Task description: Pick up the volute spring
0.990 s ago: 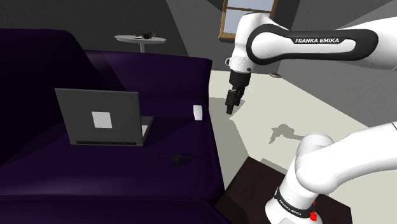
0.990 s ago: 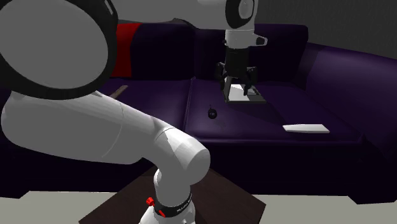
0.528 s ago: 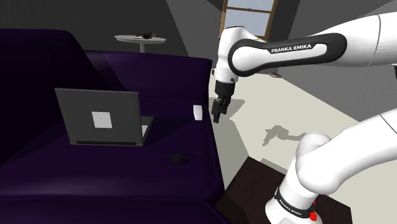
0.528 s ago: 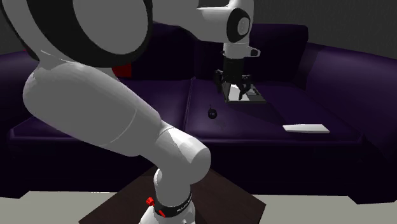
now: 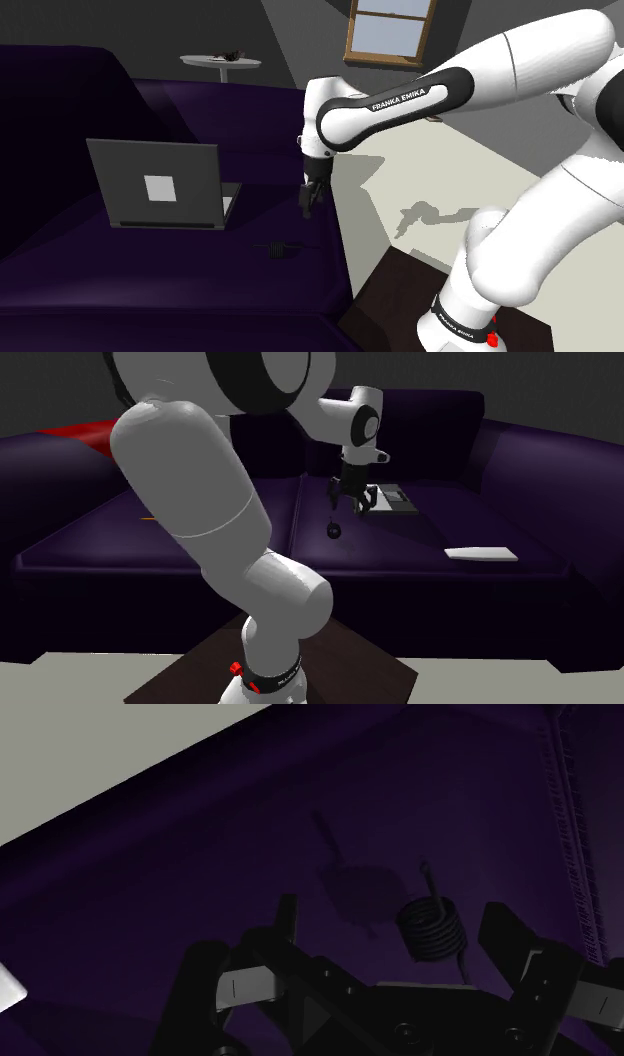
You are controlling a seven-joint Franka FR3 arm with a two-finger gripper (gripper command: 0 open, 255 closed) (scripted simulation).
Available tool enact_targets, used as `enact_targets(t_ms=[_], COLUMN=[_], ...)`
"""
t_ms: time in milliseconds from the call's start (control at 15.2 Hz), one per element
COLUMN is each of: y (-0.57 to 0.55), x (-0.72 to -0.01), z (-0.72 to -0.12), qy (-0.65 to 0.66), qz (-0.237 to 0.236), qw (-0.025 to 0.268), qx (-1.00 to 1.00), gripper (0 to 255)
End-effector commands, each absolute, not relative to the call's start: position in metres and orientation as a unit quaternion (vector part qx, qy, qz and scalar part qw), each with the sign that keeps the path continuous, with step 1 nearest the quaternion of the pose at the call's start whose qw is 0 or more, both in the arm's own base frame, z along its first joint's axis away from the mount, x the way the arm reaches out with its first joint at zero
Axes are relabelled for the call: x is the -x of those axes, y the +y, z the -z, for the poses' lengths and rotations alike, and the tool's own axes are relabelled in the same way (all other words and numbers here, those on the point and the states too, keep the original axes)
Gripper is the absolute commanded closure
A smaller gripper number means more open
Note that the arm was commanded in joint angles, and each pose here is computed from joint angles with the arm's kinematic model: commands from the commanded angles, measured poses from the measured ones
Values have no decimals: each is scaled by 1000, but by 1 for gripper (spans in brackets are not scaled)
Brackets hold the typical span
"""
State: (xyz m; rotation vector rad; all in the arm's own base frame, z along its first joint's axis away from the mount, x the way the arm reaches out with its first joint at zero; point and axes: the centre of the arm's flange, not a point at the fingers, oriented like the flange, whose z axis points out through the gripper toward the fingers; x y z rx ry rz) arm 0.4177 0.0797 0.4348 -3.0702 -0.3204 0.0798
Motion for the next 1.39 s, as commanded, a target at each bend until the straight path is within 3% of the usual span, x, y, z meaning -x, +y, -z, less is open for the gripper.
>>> enact_targets(t_ms=[0, 594, 1188, 1254, 1320], y=[92, 161, 161, 161, 161], x=[-429, -481, -481, -482, -481], z=[-418, -343, -303, -303, -303], qy=[-111, -143, -143, -144, -144], qz=[-31, -52, -52, -52, -52], qw=[32, 54, 54, 54, 54], qx=[993, 987, 987, 987, 987], gripper=[0, 0, 0, 255, 255])
